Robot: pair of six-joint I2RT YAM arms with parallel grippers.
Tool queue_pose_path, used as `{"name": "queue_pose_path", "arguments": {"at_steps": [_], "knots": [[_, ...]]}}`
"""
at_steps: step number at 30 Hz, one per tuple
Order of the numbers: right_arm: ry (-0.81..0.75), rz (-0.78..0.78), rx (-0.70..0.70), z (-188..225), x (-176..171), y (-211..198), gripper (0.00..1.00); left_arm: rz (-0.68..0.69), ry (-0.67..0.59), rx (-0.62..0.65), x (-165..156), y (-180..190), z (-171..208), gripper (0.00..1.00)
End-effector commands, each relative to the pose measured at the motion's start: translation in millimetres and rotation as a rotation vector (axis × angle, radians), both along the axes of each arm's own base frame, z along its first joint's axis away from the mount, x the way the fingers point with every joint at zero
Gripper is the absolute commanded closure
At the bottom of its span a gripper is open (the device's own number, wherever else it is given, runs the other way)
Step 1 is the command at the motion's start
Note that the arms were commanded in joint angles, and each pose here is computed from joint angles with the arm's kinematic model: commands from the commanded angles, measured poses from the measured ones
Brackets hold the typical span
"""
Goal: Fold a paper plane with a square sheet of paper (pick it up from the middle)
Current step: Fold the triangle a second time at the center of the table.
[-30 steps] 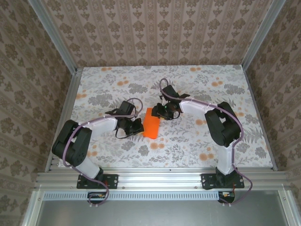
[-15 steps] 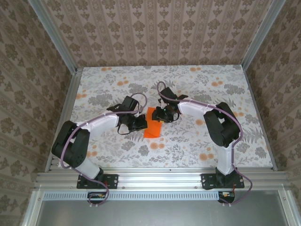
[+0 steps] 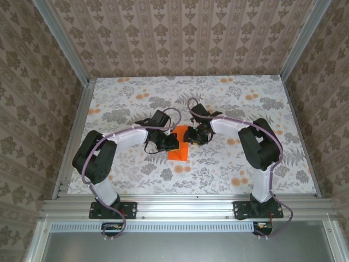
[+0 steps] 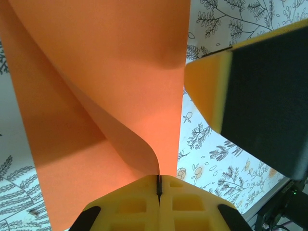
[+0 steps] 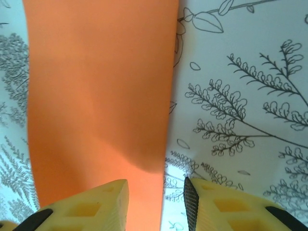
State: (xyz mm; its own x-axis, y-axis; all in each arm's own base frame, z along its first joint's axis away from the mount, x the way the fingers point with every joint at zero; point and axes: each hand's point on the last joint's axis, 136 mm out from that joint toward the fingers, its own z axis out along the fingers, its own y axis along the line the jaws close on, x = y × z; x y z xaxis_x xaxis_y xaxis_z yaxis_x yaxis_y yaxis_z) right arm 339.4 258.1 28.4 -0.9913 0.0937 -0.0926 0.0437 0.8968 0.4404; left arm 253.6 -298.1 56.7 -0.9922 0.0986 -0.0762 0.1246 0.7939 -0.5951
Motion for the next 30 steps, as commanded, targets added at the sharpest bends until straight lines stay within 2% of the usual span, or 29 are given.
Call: {"name": "queue_pose_path", "arguments": {"at_steps": [1,9,19,26,27,30], "knots": [[-0.050,0.001,0.005,18,1,-6,0.63,-0.025,-0.035,-0.014,8,-9,8,1.00],[-0.072,-0.008,0.026,23,7,-8,0.67,-0.041,-0.071,0.023,20,-9,6,1.00],[-0.031,0.001,0.072,12,16,1,0.83,-0.071,-0.066,0.068,18,0,-5,1.00],[-0.001,0.002,0.078,-1,25,7,0.85,-0.045,-0.065,0.029,19,-3,4,1.00],[0.010,0.000,0.074,-5,25,6,0.85,-0.037,-0.063,0.014,19,-4,6,0.99],[0.040,-0.016,0.061,-16,22,2,0.85,-0.003,-0.050,-0.048,22,-11,12,0.86]]}}
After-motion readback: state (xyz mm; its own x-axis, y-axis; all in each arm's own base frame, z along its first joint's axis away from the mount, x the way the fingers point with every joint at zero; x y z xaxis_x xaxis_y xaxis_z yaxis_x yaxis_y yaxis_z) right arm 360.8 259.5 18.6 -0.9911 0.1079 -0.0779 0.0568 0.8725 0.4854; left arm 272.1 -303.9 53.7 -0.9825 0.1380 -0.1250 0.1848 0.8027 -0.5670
